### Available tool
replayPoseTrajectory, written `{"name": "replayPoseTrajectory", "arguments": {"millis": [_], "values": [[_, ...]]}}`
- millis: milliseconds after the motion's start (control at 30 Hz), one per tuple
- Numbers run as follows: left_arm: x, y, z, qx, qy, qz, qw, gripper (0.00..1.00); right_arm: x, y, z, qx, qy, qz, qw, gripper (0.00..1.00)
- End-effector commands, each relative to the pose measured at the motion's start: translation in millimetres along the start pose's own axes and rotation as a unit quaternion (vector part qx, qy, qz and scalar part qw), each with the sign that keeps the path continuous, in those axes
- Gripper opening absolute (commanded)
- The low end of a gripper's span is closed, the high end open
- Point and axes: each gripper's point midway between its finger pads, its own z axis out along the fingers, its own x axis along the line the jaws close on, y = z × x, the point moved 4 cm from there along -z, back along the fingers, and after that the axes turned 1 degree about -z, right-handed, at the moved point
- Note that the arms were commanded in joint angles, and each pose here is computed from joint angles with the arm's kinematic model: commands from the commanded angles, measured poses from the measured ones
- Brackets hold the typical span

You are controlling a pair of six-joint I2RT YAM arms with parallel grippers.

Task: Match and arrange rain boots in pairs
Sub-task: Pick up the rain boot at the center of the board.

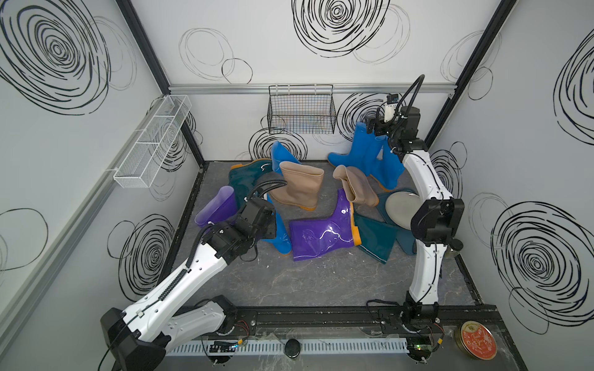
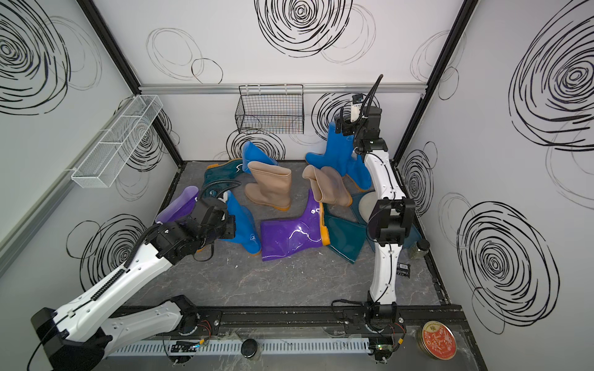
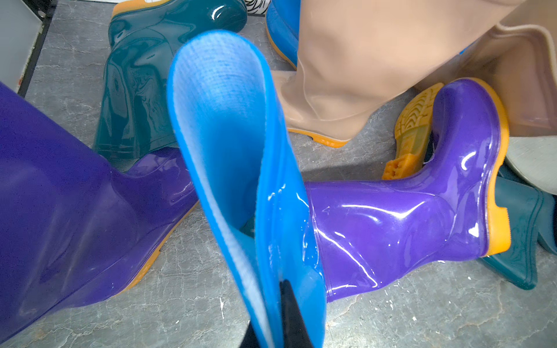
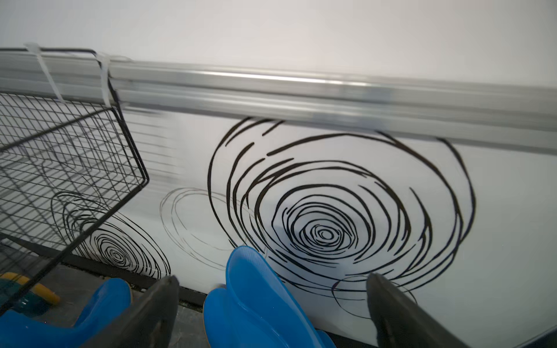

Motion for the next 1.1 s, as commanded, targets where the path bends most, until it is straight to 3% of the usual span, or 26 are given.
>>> {"name": "replayPoseTrajectory", "arguments": {"millis": [0,367,433,700,833,1067], "values": [[2.7,7.3,0.2,-0.013,0.016,-0.001,1.000,0.00,-4.9,-33.9,10.3,0.056,0.000,0.002,0.998,1.00],[0.8,10.2,2.2,-0.007,0.025,0.005,1.000,0.00,19.6,-89.9,26.5,0.134,0.023,-0.059,0.989,0.96],[0.8,10.0,2.5,-0.006,0.026,0.005,1.000,0.00,22.5,-87.6,24.1,0.133,0.028,-0.061,0.989,0.88],[-0.7,10.3,2.4,-0.009,0.024,0.006,1.000,0.00,38.8,-91.6,14.5,0.156,0.075,-0.036,0.984,0.26],[0.0,10.1,1.0,-0.011,0.023,0.006,1.000,0.00,46.0,-87.1,7.3,0.161,0.091,-0.029,0.982,0.03],[-1.1,10.9,-1.0,-0.019,0.017,0.004,1.000,0.00,62.0,-40.0,-7.3,0.106,0.102,-0.044,0.988,0.00]]}}
